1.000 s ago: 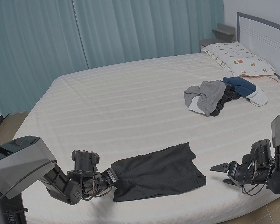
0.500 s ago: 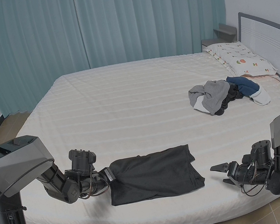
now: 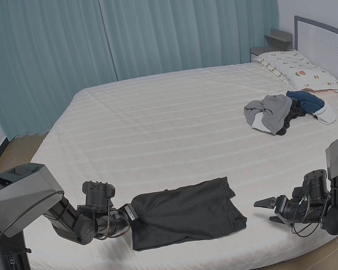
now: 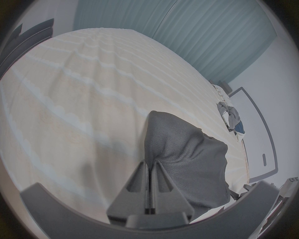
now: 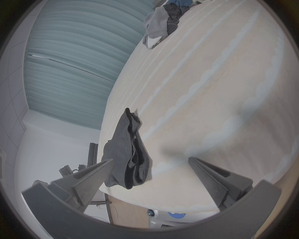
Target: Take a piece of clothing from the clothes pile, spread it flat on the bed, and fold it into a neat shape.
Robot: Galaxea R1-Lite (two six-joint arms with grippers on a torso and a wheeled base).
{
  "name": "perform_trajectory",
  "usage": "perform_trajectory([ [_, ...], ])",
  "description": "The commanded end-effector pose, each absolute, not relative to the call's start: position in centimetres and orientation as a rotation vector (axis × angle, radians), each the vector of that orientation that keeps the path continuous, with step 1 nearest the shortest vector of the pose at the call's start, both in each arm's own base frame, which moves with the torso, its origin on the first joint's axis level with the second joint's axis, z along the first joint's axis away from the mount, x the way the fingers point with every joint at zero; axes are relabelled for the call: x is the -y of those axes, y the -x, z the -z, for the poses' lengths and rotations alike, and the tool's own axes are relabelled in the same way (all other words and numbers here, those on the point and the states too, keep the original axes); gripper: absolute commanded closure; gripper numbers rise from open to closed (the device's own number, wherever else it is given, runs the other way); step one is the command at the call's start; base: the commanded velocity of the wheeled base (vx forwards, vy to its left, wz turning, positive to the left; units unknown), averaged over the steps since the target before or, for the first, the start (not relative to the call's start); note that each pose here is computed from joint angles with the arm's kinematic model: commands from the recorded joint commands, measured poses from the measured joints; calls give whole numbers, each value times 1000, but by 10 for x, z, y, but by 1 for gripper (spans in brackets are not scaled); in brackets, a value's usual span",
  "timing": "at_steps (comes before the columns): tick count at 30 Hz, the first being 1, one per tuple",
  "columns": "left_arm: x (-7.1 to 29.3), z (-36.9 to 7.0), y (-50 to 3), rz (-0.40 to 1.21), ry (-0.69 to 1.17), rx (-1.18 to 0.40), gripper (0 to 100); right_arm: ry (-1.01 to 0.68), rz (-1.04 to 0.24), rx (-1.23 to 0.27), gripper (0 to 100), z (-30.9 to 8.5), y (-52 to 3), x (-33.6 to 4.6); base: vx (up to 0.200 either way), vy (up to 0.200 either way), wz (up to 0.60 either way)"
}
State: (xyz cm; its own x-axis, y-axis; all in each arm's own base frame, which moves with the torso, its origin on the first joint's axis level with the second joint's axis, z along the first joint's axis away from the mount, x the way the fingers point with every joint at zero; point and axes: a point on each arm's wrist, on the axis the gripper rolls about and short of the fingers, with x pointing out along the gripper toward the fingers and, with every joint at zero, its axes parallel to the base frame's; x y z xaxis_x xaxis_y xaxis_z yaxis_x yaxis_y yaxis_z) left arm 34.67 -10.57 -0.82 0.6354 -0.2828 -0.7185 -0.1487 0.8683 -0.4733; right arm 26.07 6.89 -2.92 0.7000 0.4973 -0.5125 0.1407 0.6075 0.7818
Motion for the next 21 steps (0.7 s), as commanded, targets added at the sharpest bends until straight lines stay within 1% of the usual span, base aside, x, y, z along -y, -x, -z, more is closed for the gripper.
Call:
perform_trajectory([
  [1, 106, 7, -346, 82, 531, -890, 100, -916, -234, -792, 0, 29, -261, -69, 0, 200, 0],
  [14, 109, 10, -341, 86, 524, -911, 100, -916, -232, -790, 0, 30, -262, -69, 0, 0, 0],
  [15, 109, 10, -341, 86, 524, -912, 0, -916, -233, -785, 0, 29, -263, -69, 0, 0, 0],
  [21, 106, -4, -340, 88, 537, -879, 0, -906, -254, -738, 0, 18, -265, -71, 0, 0, 0],
])
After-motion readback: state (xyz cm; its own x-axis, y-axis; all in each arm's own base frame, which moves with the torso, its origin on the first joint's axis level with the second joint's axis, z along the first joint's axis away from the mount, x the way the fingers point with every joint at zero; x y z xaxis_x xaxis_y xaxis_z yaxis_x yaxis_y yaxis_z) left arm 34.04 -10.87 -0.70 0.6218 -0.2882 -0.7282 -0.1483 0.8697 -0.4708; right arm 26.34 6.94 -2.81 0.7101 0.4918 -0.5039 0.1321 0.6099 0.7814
